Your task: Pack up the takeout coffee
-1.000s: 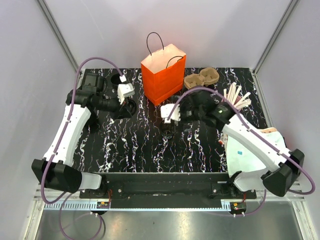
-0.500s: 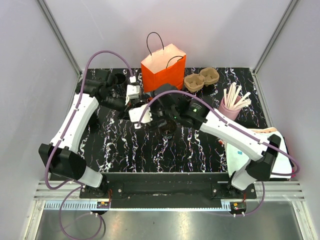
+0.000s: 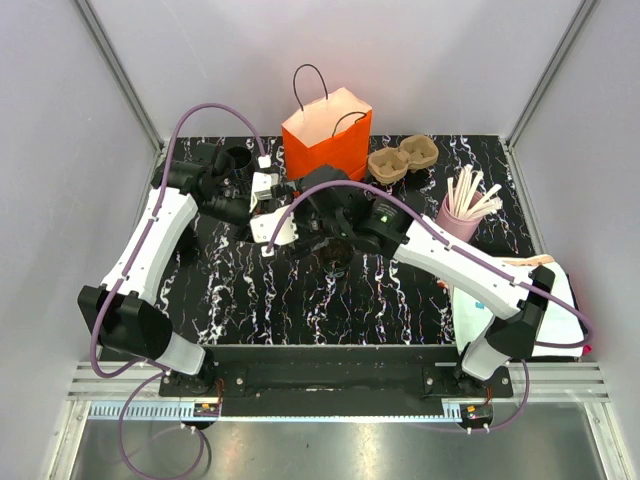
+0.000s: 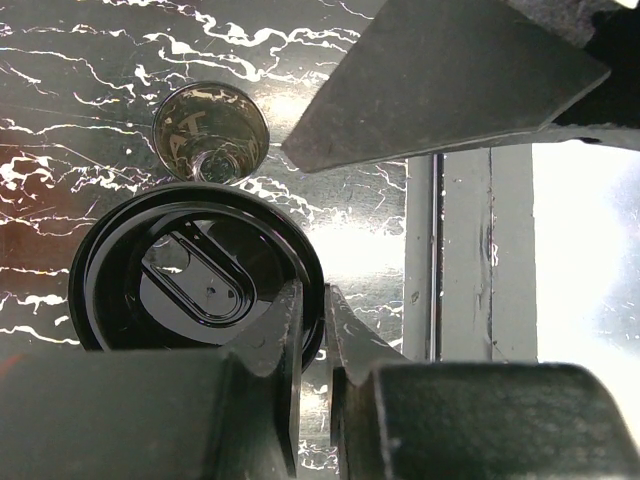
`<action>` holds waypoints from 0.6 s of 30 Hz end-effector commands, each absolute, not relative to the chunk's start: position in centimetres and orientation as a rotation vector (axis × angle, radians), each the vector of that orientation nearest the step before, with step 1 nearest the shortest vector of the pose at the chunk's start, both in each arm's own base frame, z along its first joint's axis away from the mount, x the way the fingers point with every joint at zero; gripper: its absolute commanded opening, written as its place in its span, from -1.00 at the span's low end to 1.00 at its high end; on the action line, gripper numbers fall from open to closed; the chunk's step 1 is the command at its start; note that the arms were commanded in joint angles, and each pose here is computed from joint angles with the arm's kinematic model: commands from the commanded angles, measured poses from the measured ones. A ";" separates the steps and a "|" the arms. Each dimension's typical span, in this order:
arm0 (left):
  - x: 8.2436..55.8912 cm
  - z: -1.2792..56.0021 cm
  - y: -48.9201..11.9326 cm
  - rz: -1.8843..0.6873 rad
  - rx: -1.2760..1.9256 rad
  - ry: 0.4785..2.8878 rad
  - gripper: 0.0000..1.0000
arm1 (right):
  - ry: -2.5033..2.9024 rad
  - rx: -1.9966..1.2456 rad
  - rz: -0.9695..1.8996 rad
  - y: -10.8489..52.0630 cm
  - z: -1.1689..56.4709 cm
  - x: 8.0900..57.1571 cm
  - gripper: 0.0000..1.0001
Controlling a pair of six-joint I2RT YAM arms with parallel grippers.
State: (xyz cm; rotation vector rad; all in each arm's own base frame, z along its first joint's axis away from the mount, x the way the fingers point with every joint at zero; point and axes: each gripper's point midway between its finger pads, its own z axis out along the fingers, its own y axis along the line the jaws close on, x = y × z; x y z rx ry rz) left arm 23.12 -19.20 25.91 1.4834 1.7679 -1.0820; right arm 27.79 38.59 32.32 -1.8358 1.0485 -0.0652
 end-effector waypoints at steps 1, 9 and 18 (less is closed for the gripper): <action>18.7 27.5 -19.2 -1.233 1.471 1.816 -0.81 | 1.019 -1.963 -0.019 39.7 29.5 25.6 0.99; 18.6 27.5 -19.3 -1.280 1.423 1.857 -0.85 | 1.052 -1.974 0.004 38.0 28.1 24.0 0.99; 18.3 27.1 -19.5 -1.333 1.381 1.903 -0.85 | 1.034 -1.925 -0.065 35.6 27.1 23.4 0.99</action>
